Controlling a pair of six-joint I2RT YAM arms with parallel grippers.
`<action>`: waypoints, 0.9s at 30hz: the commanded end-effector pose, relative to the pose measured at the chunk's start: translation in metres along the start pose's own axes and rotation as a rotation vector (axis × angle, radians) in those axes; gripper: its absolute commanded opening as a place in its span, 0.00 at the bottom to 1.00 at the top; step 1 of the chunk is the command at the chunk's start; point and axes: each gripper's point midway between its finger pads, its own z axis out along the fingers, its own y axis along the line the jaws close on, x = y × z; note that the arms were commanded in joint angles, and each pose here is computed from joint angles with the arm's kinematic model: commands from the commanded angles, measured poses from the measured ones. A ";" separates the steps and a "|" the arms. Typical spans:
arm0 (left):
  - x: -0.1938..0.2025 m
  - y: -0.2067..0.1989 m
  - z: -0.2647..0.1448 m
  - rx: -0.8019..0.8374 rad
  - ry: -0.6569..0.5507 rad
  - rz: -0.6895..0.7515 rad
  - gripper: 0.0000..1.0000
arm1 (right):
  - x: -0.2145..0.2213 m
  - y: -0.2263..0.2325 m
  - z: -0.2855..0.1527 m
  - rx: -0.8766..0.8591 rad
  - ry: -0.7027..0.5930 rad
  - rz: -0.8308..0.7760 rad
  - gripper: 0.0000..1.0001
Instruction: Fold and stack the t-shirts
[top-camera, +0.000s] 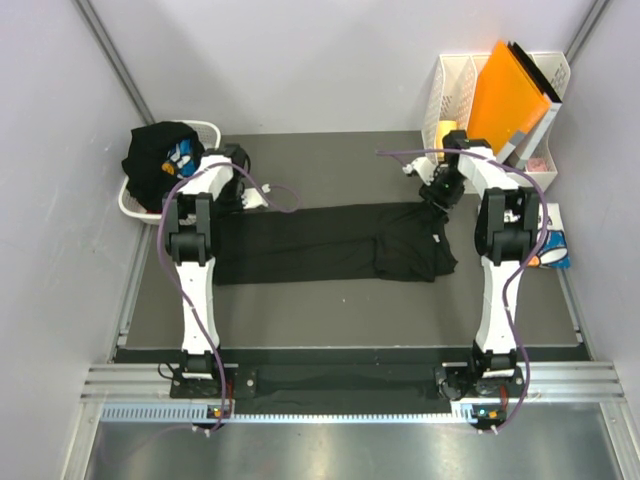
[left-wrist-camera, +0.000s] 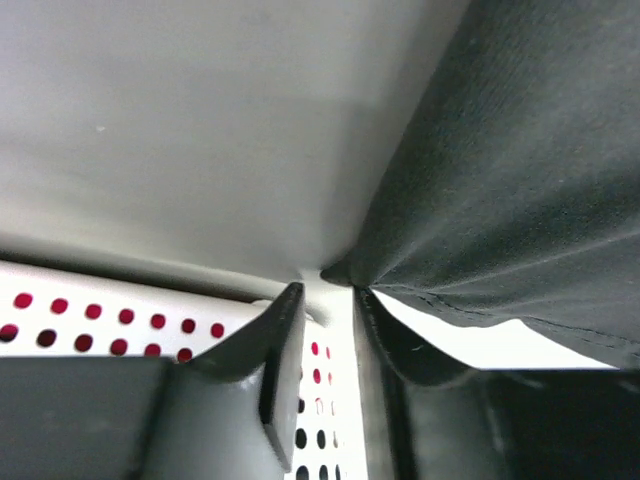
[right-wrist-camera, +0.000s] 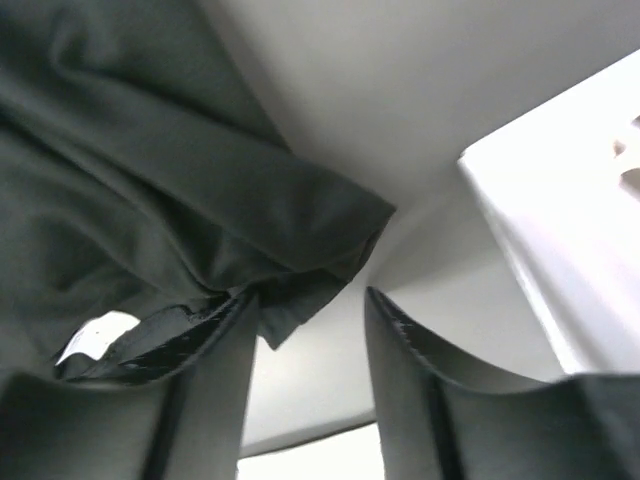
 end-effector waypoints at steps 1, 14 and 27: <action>0.005 0.003 0.002 -0.038 -0.029 -0.059 0.36 | 0.002 -0.008 -0.043 0.068 -0.042 0.003 0.51; -0.003 0.015 -0.058 -0.162 -0.146 -0.125 0.40 | -0.012 0.006 -0.100 0.107 -0.150 -0.012 0.51; -0.057 -0.004 -0.068 -0.192 -0.257 -0.020 0.42 | -0.006 0.093 -0.067 -0.363 -0.165 0.062 0.41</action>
